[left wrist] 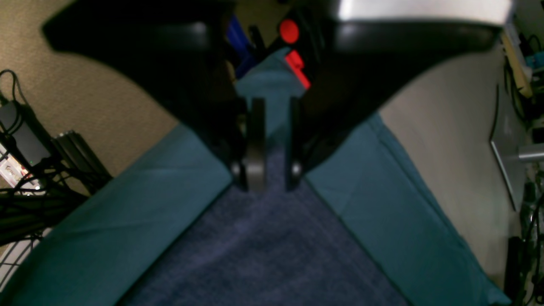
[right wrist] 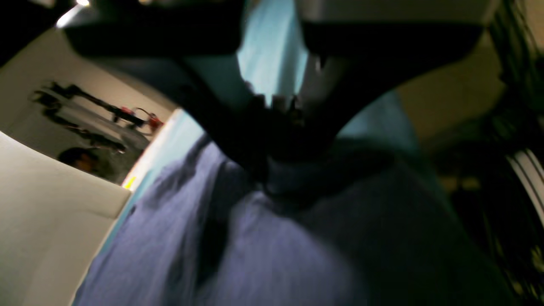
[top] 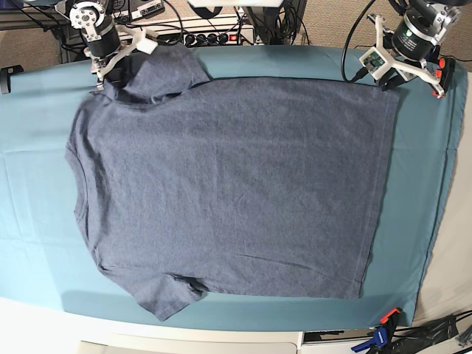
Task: Fold the T-shirt properly
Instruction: 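Lower the left gripper onto the other shoulder corner and grasp it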
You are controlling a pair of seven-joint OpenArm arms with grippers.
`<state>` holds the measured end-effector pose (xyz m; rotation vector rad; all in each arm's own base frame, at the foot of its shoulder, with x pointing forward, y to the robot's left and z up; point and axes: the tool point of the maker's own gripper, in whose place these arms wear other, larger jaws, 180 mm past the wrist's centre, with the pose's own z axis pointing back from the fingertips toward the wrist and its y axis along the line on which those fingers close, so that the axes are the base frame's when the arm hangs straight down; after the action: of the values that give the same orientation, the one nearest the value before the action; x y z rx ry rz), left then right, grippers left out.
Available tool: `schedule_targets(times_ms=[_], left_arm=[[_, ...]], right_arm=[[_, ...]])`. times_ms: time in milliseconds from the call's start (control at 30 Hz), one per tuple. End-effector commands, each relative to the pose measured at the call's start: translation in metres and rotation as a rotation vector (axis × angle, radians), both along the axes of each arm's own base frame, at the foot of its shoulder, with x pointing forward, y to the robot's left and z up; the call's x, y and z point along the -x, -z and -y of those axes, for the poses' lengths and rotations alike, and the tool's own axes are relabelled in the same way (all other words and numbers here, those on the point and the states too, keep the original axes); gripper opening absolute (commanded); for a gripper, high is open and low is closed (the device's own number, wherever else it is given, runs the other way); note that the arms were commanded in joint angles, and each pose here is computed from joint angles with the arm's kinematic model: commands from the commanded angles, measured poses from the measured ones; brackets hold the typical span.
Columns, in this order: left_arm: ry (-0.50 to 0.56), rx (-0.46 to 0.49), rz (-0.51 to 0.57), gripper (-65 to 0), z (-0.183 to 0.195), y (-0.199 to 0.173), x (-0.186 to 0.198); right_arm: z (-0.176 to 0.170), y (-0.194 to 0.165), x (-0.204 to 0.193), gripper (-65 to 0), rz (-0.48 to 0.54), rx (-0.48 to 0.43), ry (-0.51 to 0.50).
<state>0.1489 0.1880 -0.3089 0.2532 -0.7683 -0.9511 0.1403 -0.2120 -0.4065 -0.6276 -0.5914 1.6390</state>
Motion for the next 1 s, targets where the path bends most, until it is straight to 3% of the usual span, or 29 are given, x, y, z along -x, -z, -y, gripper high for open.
schedule_targets(times_ms=[0,167,333,500,667,967], left_arm=[[0.008,0.005,0.013,-55.2,0.002,-0.005,-0.001],[0.007,0.001,-0.007,-55.2,0.001,-0.003,0.002],[0.049,0.017,-0.067,-50.5,0.008,0.004,0.012],[0.049,0.018,-0.07,-50.4,0.009,0.005,0.012],[0.092,0.014,-0.102,-43.2,0.012,0.008,0.018],[0.15,0.009,-0.109,-43.2,0.015,0.009,0.019]], right_arm=[[-0.025,0.004,0.017,-65.0,-0.071,-0.091,-0.054],[-0.043,-0.014,0.008,-65.0,-0.027,-0.145,-0.068],[-0.042,-0.016,0.006,-65.0,-0.018,-0.141,-0.062],[-0.032,-0.021,-0.004,-65.0,0.01,-0.118,-0.038],[-0.014,-0.031,-0.023,-65.0,0.062,-0.096,0.011],[0.01,-0.047,-0.046,-65.0,0.134,-0.064,0.066]])
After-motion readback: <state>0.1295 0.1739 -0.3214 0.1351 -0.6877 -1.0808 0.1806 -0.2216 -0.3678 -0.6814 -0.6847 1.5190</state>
